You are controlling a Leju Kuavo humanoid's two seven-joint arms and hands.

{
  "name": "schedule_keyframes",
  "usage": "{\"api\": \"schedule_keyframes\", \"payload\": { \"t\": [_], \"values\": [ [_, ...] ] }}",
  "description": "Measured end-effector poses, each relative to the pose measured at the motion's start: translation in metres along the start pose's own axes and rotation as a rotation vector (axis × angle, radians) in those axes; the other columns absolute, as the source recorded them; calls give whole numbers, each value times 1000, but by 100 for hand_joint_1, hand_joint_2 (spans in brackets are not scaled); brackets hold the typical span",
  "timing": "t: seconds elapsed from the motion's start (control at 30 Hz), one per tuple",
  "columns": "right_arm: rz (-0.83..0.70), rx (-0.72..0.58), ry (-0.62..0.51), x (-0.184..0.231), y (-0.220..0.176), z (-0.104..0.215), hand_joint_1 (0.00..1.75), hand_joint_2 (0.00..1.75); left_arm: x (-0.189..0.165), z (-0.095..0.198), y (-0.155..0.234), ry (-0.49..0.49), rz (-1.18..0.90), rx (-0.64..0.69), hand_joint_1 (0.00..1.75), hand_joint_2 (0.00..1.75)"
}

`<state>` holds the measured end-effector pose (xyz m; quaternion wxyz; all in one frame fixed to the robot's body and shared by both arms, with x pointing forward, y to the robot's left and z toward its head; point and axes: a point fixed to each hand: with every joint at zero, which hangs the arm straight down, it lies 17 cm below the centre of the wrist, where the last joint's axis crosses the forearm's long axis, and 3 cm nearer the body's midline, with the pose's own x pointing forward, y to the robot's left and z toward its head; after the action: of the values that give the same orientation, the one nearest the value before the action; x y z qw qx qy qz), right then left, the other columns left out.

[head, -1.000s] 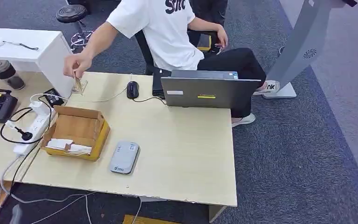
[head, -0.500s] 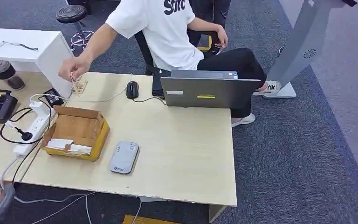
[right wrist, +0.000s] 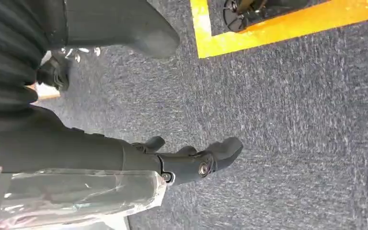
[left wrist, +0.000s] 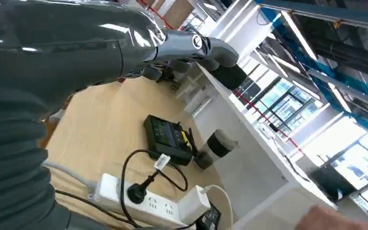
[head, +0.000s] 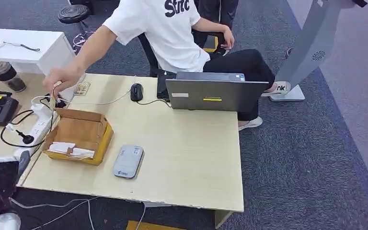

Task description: Pass the card to the sensor for recognition and then transmit it.

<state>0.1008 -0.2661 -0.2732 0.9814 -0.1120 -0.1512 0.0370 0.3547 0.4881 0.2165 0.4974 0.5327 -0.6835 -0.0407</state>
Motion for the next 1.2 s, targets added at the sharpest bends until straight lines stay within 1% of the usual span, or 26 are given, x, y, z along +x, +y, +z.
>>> {"api": "schedule_keyframes", "payload": {
  "t": [0.13,0.3,0.63,0.83,0.87,0.9,0.93,1.1,1.13,1.2],
  "values": [
    [26,9,5,0,2,0,0,175,13,-24,-26,-69,-91,-29,0,175],
    [43,26,-11,3,5,0,0,175,32,-39,-61,-135,-148,-90,0,175],
    [49,30,-18,4,5,0,0,175,36,-40,-85,-163,-172,-145,0,175],
    [63,37,-27,7,8,0,0,175,52,-37,-112,-166,-169,-213,0,175],
    [63,37,-27,7,8,0,0,175,54,-35,-117,-160,-158,-225,9,175],
    [63,37,-26,7,8,0,0,175,55,-33,-120,-151,-145,-238,155,175],
    [63,37,-26,7,8,0,0,175,56,-32,-122,-150,-136,-244,168,175],
    [63,37,-26,7,8,0,0,175,56,-32,-122,-150,-136,-244,168,175],
    [63,37,-25,7,8,0,0,175,56,-32,-122,-148,-135,-245,175,175],
    [63,38,-22,6,8,0,0,175,58,-29,-127,-139,-111,-262,175,175]
  ]
}}
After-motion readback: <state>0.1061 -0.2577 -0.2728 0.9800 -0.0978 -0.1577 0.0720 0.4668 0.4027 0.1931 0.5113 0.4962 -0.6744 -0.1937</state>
